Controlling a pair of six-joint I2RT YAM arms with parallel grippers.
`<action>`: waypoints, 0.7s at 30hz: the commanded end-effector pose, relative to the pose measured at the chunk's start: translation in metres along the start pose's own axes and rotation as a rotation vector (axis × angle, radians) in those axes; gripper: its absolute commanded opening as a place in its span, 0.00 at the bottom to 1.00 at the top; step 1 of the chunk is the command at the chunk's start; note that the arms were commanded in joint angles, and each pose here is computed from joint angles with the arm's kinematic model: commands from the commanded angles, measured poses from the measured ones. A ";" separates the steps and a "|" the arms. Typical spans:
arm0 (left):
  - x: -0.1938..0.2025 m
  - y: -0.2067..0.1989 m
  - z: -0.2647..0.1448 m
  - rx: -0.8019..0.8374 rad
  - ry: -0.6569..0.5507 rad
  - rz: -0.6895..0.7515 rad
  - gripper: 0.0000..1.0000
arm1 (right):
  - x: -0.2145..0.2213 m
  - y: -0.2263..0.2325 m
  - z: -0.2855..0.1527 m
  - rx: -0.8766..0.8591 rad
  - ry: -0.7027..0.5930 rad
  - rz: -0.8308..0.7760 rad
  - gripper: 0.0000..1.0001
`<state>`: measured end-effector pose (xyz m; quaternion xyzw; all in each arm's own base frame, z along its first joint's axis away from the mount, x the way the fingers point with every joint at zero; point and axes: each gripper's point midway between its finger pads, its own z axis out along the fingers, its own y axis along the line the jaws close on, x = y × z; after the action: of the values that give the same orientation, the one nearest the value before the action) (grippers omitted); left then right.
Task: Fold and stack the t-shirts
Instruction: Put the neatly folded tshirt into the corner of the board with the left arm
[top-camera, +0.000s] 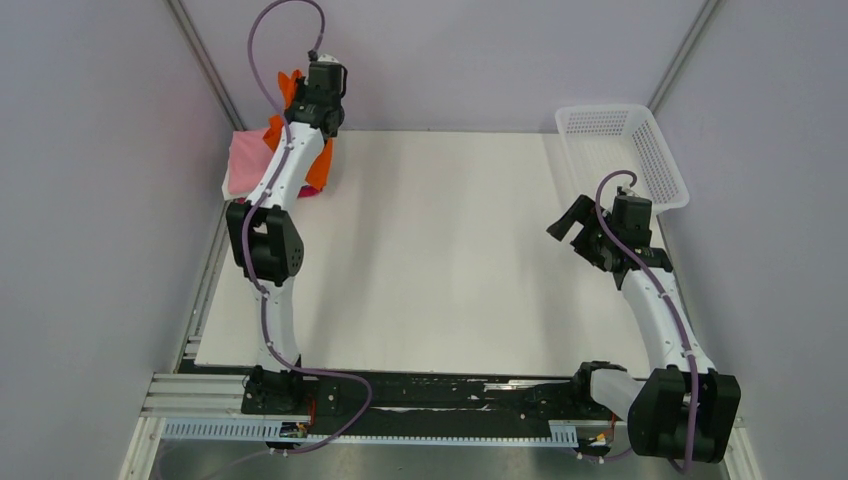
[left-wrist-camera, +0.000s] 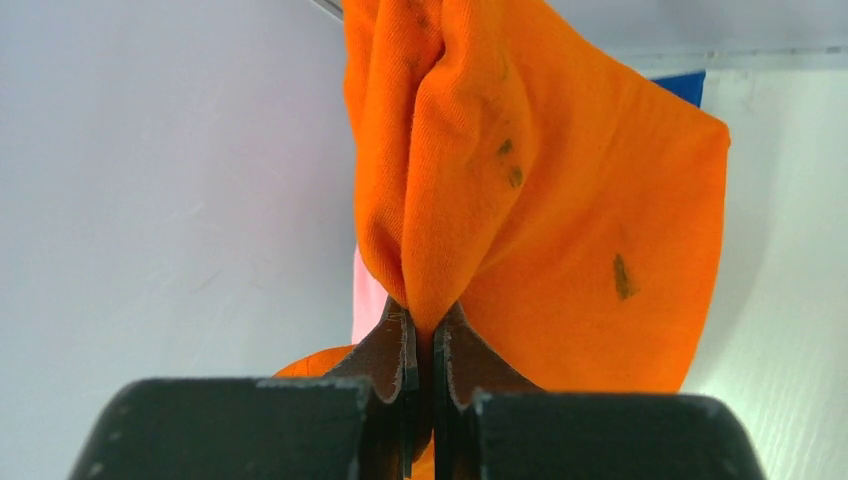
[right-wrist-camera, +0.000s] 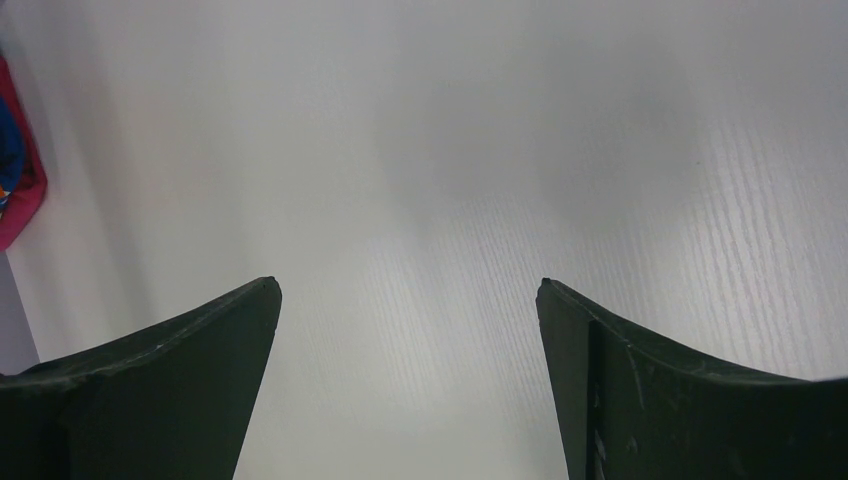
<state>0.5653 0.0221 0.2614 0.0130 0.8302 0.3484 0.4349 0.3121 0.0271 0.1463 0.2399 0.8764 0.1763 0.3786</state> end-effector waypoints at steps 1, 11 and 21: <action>-0.057 0.071 -0.047 -0.067 -0.147 -0.141 0.00 | -0.021 0.015 -0.009 -0.057 -0.068 -0.033 1.00; -0.067 0.072 -0.033 -0.058 -0.172 -0.211 0.00 | -0.019 0.009 -0.002 -0.035 -0.053 -0.022 1.00; -0.019 0.061 0.031 -0.009 -0.058 -0.226 0.00 | -0.018 0.001 0.003 0.004 -0.051 -0.017 1.00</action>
<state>0.5708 0.0600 0.3101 -0.0493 0.8119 0.3173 0.4876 0.3128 0.0258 0.1421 0.2434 0.8784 0.1751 0.3721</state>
